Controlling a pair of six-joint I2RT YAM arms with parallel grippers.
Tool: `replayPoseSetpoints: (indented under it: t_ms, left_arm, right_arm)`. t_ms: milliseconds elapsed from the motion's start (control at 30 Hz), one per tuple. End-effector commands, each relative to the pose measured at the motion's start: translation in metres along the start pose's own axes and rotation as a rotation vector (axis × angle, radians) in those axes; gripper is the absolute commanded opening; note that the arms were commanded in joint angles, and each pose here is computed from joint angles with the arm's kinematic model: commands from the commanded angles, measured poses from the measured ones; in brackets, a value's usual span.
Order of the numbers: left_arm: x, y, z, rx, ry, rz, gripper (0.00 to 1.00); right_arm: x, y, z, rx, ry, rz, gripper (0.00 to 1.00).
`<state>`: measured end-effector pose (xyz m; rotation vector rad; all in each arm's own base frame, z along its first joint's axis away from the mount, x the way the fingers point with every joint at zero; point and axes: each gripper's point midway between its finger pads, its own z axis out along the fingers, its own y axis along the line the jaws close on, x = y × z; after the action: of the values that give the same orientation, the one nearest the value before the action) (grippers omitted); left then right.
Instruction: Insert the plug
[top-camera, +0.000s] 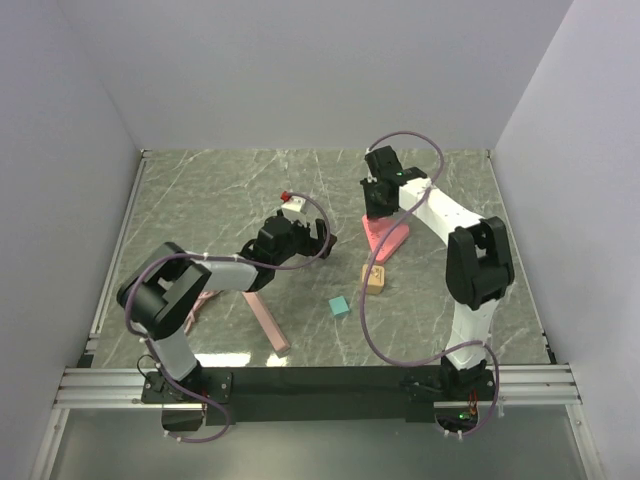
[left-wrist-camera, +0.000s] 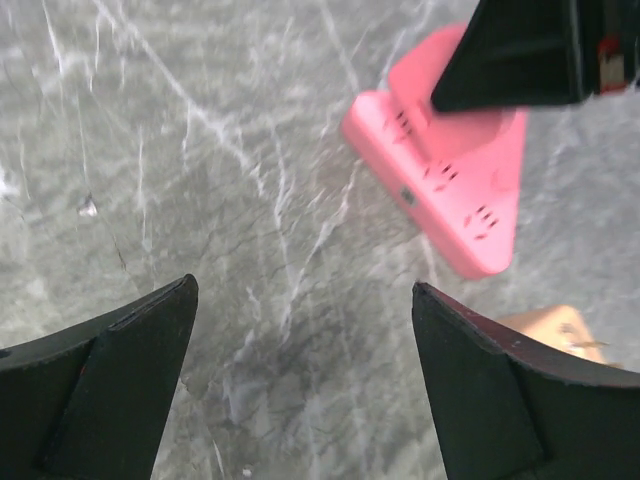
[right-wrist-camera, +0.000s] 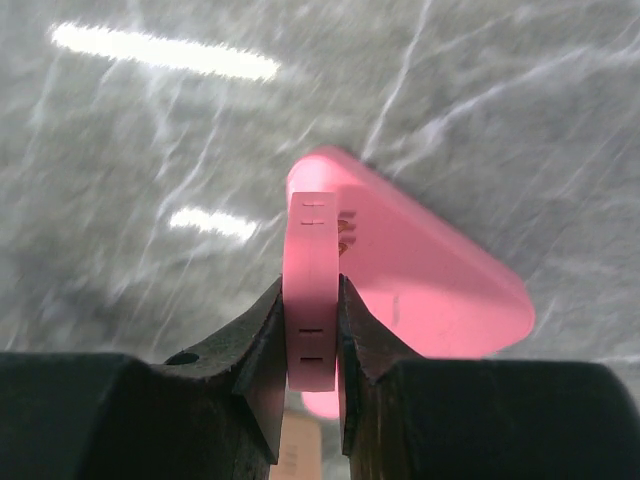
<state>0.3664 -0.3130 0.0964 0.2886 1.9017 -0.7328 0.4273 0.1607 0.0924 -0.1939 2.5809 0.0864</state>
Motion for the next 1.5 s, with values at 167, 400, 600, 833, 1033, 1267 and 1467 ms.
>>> replayPoseSetpoints:
  t_ms: [167, 400, 600, 833, 1033, 1267, 1467]
  left_arm:
    - [-0.047, -0.028, -0.030, 0.108, -0.126, 0.019, 0.95]
    - [-0.083, -0.059, -0.084, 0.370, -0.248, 0.007, 0.95]
    - [-0.107, -0.101, -0.161, 0.680, -0.341, 0.066, 0.95]
    - [-0.125, -0.121, -0.191, 0.778, -0.377, 0.074, 0.95]
    - [-0.133, -0.124, -0.193, 0.799, -0.398, 0.043, 0.95]
    - [-0.144, -0.136, -0.206, 0.864, -0.438, 0.043, 0.93]
    - [-0.140, -0.145, -0.207, 0.906, -0.414, 0.036, 0.85]
  right_arm:
    - [-0.025, 0.020, -0.089, -0.172, -0.170, 0.008, 0.00]
    - [-0.030, 0.075, -0.142, -0.552, -0.267, -0.080, 0.00]
    - [-0.018, 0.125, -0.225, -0.984, -0.345, -0.270, 0.00]
    - [0.017, 0.147, -0.287, -1.293, -0.390, -0.411, 0.00]
    - [0.038, 0.160, -0.317, -1.401, -0.415, -0.510, 0.00]
    - [0.044, 0.174, -0.312, -1.394, -0.380, -0.530, 0.00]
    - [0.042, 0.182, -0.304, -1.383, -0.358, -0.525, 0.00]
